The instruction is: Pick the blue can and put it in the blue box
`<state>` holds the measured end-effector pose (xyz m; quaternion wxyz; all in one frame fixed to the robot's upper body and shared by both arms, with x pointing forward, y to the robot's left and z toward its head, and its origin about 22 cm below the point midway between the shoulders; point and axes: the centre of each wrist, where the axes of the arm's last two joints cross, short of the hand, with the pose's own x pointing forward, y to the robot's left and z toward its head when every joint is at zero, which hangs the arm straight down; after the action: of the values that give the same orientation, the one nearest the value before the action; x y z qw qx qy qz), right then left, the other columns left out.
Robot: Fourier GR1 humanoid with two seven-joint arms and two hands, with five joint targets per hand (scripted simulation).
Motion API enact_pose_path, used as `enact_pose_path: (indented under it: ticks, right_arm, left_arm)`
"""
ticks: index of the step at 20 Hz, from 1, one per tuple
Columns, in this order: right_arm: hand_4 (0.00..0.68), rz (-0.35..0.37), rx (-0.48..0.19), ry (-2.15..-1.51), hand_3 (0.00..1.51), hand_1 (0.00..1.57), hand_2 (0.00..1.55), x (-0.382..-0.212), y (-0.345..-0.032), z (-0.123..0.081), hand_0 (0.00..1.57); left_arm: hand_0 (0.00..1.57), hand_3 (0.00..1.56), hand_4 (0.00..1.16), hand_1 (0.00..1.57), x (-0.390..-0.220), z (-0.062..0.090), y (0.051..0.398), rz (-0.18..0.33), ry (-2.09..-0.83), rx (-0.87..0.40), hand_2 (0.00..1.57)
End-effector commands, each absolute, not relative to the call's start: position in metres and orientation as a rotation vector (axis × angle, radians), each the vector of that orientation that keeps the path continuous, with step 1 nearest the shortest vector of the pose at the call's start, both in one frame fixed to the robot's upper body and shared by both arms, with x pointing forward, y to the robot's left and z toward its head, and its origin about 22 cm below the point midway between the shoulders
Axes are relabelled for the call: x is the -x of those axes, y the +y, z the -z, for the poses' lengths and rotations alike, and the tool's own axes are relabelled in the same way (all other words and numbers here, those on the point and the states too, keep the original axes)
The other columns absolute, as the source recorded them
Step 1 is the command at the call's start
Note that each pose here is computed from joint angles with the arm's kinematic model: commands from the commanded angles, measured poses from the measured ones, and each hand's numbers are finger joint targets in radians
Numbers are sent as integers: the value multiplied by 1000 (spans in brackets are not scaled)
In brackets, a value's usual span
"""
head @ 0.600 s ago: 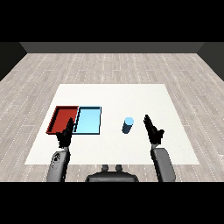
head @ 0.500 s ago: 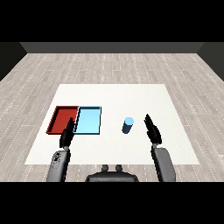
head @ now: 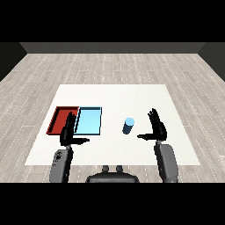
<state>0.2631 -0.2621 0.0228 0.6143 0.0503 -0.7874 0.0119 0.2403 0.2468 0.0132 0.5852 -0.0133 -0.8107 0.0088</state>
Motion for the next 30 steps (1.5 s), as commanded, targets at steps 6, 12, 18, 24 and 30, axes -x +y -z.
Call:
enact_pose_path:
  ticks: [6, 12, 18, 24, 30]
  right_arm:
    - [0, -12, -204, -1888, 0, 0, 0, -263, -291, -11, 0]
    - [0, 6, -184, -1885, 0, 0, 0, -274, -295, -2, 0]
    - [0, 28, -210, -1804, 0, 0, 0, -272, -275, 11, 0]
    - [0, 61, -222, -1757, 0, 0, 0, -292, -294, 12, 0]
    - [0, 76, -243, -1711, 0, 0, 0, -302, -276, 14, 0]
  left_arm:
    - [0, 0, 0, 0, -236, 15, 256, -47, -2014, 82, 0]
    - [0, 0, 0, 0, -242, 4, 236, -73, -2008, 95, 0]
    - [0, 0, 0, 0, -251, -11, 251, -57, -1999, 103, 0]
    - [0, 0, 0, 0, -239, 12, 249, -102, -2010, 119, 0]
    - [0, 0, 0, 0, -239, 3, 239, -89, -1988, 104, 0]
